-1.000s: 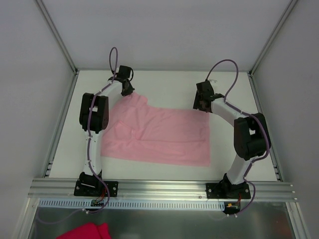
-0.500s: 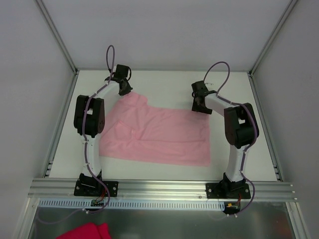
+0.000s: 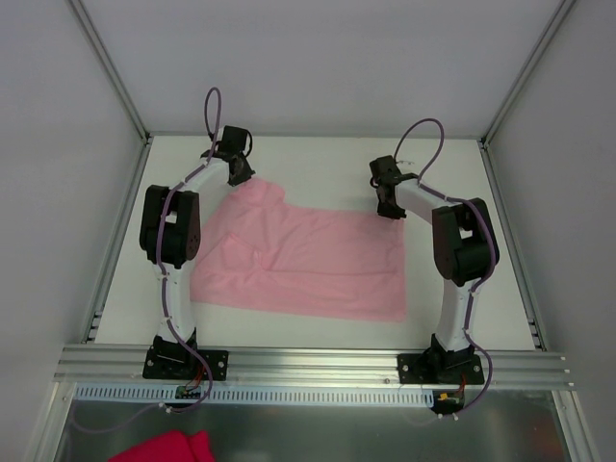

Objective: Fold and stack the t-shirts
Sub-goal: Grap the side of the flattened tshirt furthest away from the robot with both arms

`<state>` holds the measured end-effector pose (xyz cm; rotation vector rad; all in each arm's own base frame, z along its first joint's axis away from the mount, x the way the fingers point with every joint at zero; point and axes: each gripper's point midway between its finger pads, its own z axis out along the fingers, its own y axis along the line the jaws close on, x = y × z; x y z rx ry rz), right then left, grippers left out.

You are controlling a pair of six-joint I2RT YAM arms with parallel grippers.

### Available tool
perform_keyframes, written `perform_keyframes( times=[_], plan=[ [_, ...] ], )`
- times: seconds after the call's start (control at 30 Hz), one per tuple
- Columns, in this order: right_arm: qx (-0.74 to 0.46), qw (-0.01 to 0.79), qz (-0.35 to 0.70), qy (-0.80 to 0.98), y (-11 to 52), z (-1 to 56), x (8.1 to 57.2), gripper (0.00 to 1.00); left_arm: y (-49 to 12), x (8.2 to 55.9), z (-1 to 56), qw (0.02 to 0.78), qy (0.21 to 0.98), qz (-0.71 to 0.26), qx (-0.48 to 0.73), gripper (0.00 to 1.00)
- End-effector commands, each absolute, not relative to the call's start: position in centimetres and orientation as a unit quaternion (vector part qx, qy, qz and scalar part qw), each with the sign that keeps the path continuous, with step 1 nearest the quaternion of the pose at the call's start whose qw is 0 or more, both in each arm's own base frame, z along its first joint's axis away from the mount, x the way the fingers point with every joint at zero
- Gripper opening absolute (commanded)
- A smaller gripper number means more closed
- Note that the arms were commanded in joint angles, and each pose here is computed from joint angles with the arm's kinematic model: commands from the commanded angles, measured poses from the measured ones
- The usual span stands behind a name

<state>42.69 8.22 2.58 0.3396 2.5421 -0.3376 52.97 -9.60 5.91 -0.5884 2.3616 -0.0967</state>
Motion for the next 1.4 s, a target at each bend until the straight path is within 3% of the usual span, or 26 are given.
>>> perform_keyframes(
  times=[0.0, 0.2, 0.23, 0.27, 0.3, 0.37, 0.7, 1.17, 1.2, 1.23, 1.37],
  plan=[
    [0.133, 0.287, -0.129, 0.94, 8.1, 3.9, 43.6, 0.01, -8.8, 53.5, 9.6, 0.383, 0.894, -0.04, -0.227, 0.0],
    [0.131, 0.299, -0.135, 0.935, 7.9, 4.5, 44.0, 0.01, -8.8, 53.5, 9.4, 0.384, 0.894, -0.04, -0.226, 0.0],
    [0.132, 0.302, -0.137, 0.934, 7.8, 4.7, 44.1, 0.06, -8.8, 53.5, 9.4, 0.384, 0.894, -0.041, -0.226, 0.0],
    [0.133, 0.307, -0.141, 0.932, 7.7, 4.9, 44.2, 0.18, -8.9, 53.5, 9.5, 0.385, 0.894, -0.043, -0.225, 0.0],
    [0.137, 0.313, -0.15, 0.928, 7.3, 5.3, 44.3, 0.38, -8.9, 53.5, 9.5, 0.386, 0.894, -0.043, -0.225, 0.0],
    [0.142, 0.322, -0.159, 0.922, 6.9, 6.2, 44.6, 0.47, -8.8, 53.6, 9.5, 0.386, 0.894, -0.041, -0.225, 0.0],
    [0.176, 0.308, -0.19, 0.916, 5.7, 5.3, 44.9, 0.52, -8.8, 53.5, 9.6, 0.388, 0.894, -0.042, -0.22, 0.0],
    [0.213, 0.275, -0.183, 0.919, 5.6, 3.8, 43.5, 0.5, -9.0, 53.2, 9.5, 0.388, 0.894, -0.049, -0.22, 0.0],
    [0.211, 0.273, -0.178, 0.921, 5.8, 3.6, 43.5, 0.39, -9.1, 53.3, 9.7, 0.39, 0.893, -0.052, -0.22, 0.0],
    [0.212, 0.272, -0.175, 0.922, 5.9, 3.6, 43.4, 0.38, -9.1, 53.3, 9.8, 0.39, 0.892, -0.054, -0.22, 0.0],
    [0.212, 0.27, -0.168, 0.924, 6.1, 3.4, 43.3, 0.11, -9.1, 53.2, 9.9, 0.392, 0.892, -0.053, -0.221, 0.0]
  ],
)
